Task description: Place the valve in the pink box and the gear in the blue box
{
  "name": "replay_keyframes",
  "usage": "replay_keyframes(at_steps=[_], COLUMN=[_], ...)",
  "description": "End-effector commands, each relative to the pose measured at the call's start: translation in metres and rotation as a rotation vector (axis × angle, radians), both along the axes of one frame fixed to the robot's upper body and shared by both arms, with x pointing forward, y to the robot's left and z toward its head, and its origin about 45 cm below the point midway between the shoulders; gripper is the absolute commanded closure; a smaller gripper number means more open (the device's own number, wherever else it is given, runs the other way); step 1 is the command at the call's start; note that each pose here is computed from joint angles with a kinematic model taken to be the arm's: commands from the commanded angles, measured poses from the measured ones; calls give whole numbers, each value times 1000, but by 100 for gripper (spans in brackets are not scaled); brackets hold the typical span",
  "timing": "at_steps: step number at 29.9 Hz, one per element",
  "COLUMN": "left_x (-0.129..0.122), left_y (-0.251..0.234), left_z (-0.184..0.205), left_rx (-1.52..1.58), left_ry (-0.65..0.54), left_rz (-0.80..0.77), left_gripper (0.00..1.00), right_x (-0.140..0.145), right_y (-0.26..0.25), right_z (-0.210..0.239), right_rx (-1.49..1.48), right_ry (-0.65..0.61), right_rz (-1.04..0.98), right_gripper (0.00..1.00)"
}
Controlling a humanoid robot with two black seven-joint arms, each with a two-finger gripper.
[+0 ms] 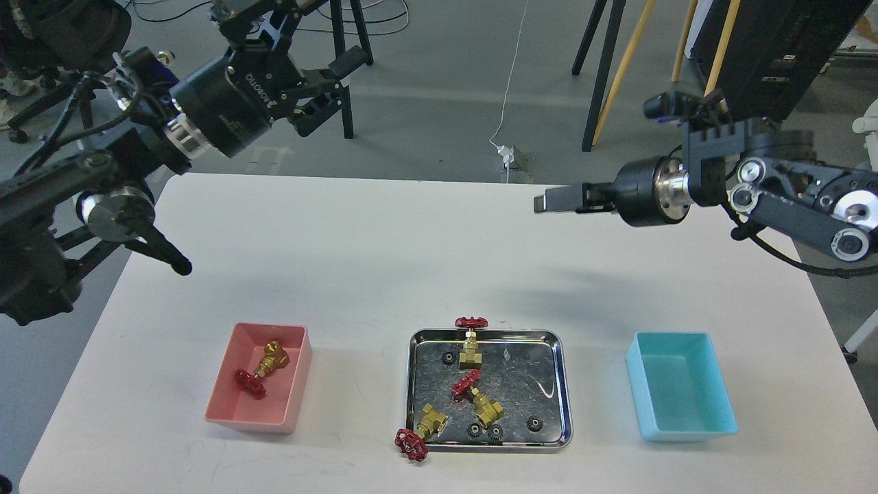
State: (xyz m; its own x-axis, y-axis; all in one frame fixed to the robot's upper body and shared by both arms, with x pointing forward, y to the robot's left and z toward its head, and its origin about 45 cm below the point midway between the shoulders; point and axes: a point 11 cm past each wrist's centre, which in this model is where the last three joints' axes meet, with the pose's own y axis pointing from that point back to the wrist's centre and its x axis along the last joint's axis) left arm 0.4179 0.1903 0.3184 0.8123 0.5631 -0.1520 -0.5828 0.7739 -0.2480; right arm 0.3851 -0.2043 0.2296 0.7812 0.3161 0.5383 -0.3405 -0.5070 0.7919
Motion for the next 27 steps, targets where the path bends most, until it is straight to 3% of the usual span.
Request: replay_keyframes(at_steps=[1, 11, 18, 27], left_x=[-6, -20, -20, -20], left_y=[-33, -73, -74, -73], left_z=[-27, -77, -79, -78], left_rx=[-47, 68, 71, 70], left_ry=[64, 60, 62, 62], left_rz=[-41, 3, 6, 7], left_gripper=[19, 13, 12, 11], right_x=[-38, -80, -94, -116], right_y=[11, 23, 45, 64], right_z=[-14, -52, -64, -85], right_rx=[-95, -284, -329, -427], right_ry=[41, 104, 92, 106], right_rz=[168, 398, 532, 703], right_gripper=[0, 3, 27, 29])
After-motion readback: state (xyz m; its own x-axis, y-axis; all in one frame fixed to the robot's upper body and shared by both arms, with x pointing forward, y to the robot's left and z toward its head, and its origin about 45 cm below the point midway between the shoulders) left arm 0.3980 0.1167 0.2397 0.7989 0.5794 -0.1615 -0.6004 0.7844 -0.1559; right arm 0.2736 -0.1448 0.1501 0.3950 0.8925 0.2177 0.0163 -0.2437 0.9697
